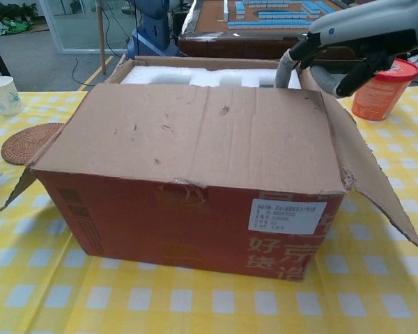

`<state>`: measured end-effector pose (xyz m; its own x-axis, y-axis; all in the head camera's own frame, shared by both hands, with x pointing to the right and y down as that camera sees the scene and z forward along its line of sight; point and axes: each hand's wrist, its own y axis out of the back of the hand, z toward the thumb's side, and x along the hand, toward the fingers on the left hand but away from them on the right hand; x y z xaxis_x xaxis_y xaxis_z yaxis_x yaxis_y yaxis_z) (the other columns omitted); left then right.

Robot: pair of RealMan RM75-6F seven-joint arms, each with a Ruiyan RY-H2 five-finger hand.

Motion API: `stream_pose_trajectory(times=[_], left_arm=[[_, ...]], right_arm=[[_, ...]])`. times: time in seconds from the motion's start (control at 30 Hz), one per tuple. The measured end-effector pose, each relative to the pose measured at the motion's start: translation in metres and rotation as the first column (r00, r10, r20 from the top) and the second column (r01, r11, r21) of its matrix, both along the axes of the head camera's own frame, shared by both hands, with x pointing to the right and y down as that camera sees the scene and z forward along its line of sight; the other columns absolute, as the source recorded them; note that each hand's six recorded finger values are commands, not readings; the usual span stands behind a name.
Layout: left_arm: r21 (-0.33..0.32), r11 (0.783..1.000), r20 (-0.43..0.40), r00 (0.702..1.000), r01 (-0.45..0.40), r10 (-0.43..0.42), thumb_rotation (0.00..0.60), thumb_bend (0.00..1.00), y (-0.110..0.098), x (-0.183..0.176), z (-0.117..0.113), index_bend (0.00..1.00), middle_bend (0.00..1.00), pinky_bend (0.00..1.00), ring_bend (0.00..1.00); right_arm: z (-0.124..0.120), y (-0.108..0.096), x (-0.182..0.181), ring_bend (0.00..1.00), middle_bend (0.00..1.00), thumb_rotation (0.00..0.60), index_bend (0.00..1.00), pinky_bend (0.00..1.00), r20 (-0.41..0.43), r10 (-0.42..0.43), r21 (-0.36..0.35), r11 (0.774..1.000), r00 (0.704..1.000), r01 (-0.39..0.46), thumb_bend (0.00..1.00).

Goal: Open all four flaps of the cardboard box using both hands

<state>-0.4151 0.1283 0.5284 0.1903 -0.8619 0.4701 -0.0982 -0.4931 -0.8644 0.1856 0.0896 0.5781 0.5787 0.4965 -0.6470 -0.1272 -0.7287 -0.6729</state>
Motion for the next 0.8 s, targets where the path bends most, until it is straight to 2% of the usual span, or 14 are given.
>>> stream_pose_trajectory(times=[0.23, 0.43, 0.63, 0.8], left_arm=[[0.002, 1.000, 0.003, 1.000, -0.014, 0.014, 0.241, 0.23, -0.001, 0.006, -0.001, 0.37, 0.25, 0.00, 0.11], [-0.001, 1.000, 0.006, 1.000, -0.019, 0.019, 0.240, 0.23, -0.002, 0.008, -0.001, 0.37, 0.25, 0.00, 0.11], [-0.006, 1.000, 0.013, 1.000, -0.022, 0.022, 0.243, 0.23, -0.002, 0.011, 0.000, 0.37, 0.25, 0.00, 0.11], [-0.008, 1.000, 0.014, 1.000, -0.026, 0.026, 0.241, 0.23, -0.002, 0.014, 0.000, 0.37, 0.25, 0.00, 0.11]], right_arm=[[-0.021, -0.001, 0.003, 0.10, 0.21, 0.600, 0.30, 0.09, 0.099, 0.062, -0.026, 0.998, 0.993, -0.060, 0.78], [-0.038, 0.000, 0.008, 0.10, 0.21, 0.600, 0.30, 0.09, 0.182, 0.124, -0.086, 0.990, 0.975, -0.110, 0.78], [-0.053, 0.007, 0.012, 0.10, 0.21, 0.600, 0.30, 0.09, 0.269, 0.200, -0.192, 0.970, 0.942, -0.151, 0.76], [-0.062, 0.014, 0.016, 0.10, 0.19, 0.600, 0.24, 0.09, 0.334, 0.257, -0.303, 0.940, 0.907, -0.155, 0.71]])
